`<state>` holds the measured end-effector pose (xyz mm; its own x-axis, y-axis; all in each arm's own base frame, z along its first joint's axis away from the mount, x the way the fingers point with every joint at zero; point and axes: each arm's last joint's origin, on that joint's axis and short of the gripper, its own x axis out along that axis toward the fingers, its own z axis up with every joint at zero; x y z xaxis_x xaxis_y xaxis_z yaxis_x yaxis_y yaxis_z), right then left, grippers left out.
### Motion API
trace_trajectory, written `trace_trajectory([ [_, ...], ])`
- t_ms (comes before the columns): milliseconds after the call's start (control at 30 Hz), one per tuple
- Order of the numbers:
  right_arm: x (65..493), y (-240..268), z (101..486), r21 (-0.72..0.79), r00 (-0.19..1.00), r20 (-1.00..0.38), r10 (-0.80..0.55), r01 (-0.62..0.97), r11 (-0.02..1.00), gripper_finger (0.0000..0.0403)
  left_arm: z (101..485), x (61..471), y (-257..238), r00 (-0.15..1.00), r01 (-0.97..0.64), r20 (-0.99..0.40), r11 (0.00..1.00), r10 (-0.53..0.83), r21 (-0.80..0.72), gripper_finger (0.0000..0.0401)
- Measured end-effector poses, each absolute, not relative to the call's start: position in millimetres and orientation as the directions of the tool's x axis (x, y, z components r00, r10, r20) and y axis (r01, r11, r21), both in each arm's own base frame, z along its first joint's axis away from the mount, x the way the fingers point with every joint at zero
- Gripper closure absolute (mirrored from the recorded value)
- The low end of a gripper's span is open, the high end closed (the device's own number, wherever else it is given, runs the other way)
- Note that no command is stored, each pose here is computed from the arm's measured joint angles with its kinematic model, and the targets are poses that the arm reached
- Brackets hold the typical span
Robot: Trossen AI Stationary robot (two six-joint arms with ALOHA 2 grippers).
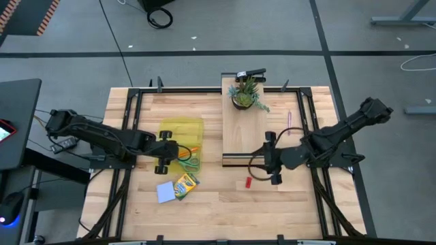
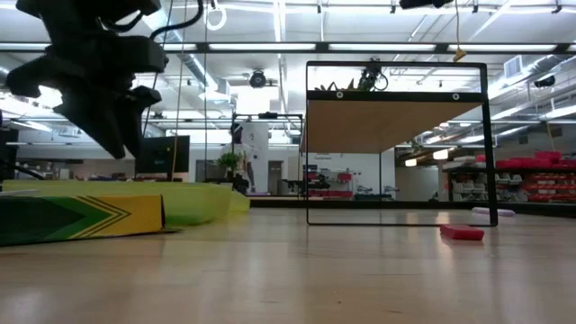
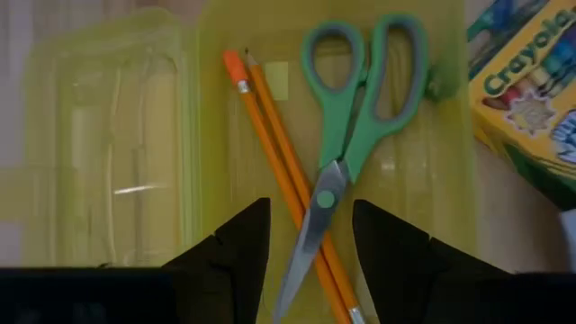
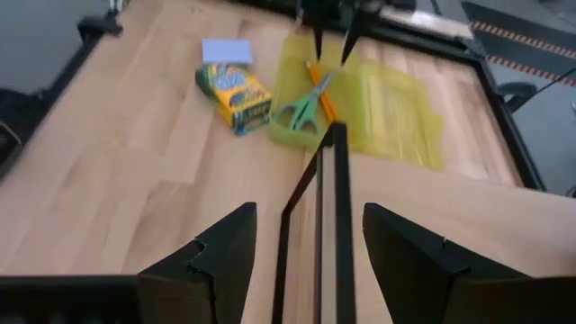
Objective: Pack school essentials
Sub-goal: Put the red eraser into the yellow supply box
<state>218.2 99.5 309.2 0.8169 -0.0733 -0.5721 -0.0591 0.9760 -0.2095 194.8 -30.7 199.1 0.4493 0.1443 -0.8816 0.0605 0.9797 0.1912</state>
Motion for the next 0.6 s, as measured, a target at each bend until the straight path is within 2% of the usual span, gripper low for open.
trace_trajectory([
  [233,240.3,116.8,282.0,-0.256,0.760,-0.644,-0.084,-0.110,0.960,0.0192,210.9,191.9,-31.1,0.529,0.038,-0.839,0.985,0.123,0.169,0.0234],
  [600,274.8,141.3,264.0,-0.235,0.654,-0.754,-0.057,-0.188,0.954,0.0192,238.7,184.5,-30.0,0.641,0.001,-0.761,0.992,0.099,0.130,0.0234],
])
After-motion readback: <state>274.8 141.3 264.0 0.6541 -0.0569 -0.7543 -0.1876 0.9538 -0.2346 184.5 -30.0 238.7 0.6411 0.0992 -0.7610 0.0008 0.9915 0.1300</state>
